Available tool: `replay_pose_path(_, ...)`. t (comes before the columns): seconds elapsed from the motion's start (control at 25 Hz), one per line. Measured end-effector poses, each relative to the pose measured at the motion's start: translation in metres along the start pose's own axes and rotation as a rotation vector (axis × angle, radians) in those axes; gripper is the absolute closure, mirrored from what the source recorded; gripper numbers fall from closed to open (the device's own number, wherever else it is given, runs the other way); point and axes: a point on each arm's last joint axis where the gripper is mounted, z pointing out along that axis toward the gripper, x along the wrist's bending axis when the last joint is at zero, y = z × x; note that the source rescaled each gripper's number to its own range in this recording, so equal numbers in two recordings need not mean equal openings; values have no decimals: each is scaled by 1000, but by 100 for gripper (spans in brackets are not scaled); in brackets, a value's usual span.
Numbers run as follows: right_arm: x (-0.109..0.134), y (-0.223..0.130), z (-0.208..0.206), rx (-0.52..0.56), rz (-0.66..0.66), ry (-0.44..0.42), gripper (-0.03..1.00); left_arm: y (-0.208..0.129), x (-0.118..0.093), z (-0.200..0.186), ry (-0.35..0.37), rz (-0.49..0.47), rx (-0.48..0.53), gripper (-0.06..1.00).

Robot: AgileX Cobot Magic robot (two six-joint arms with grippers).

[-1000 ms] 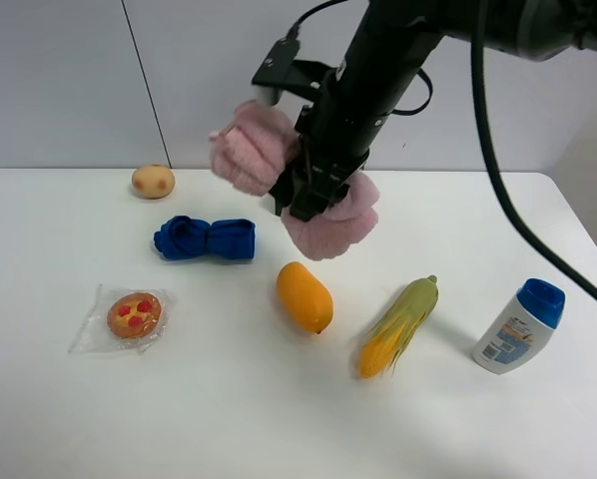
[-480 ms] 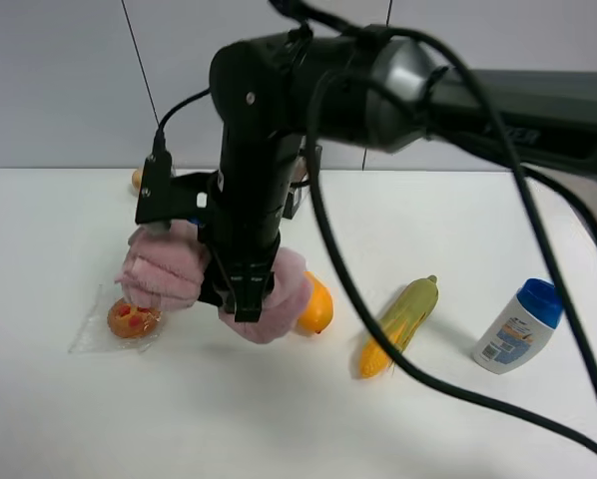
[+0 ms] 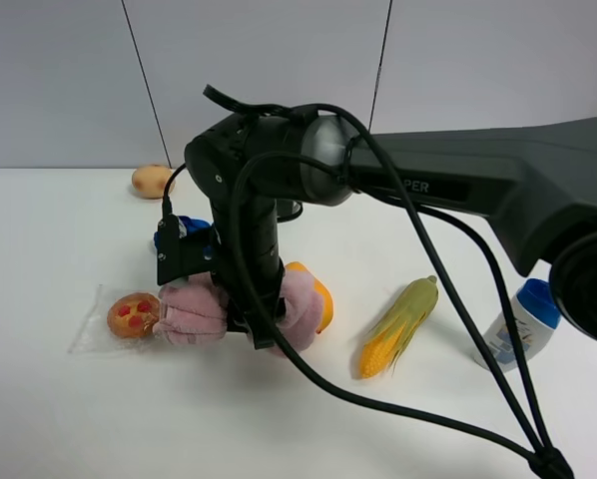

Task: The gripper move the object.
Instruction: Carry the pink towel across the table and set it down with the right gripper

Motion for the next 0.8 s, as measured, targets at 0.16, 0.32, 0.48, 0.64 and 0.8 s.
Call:
replay_pose_path(0.16, 0, 0, 5, 15, -6, 18, 97, 0, 0, 0, 0, 0, 0, -6)
replay_pose_path(0.32, -2, 2, 18, 20, -8, 24, 97, 0, 0, 0, 0, 0, 0, -6)
replay_pose_path(0.48, -1, 5, 21, 16, -11, 29, 97, 0, 0, 0, 0, 0, 0, -6)
replay_pose_path(0.64, 0, 6, 29, 13, -2, 55, 97, 0, 0, 0, 0, 0, 0, -6)
replay_pose_path(0.8, 0, 8, 36, 11, 6, 77, 97, 0, 0, 0, 0, 0, 0, -6)
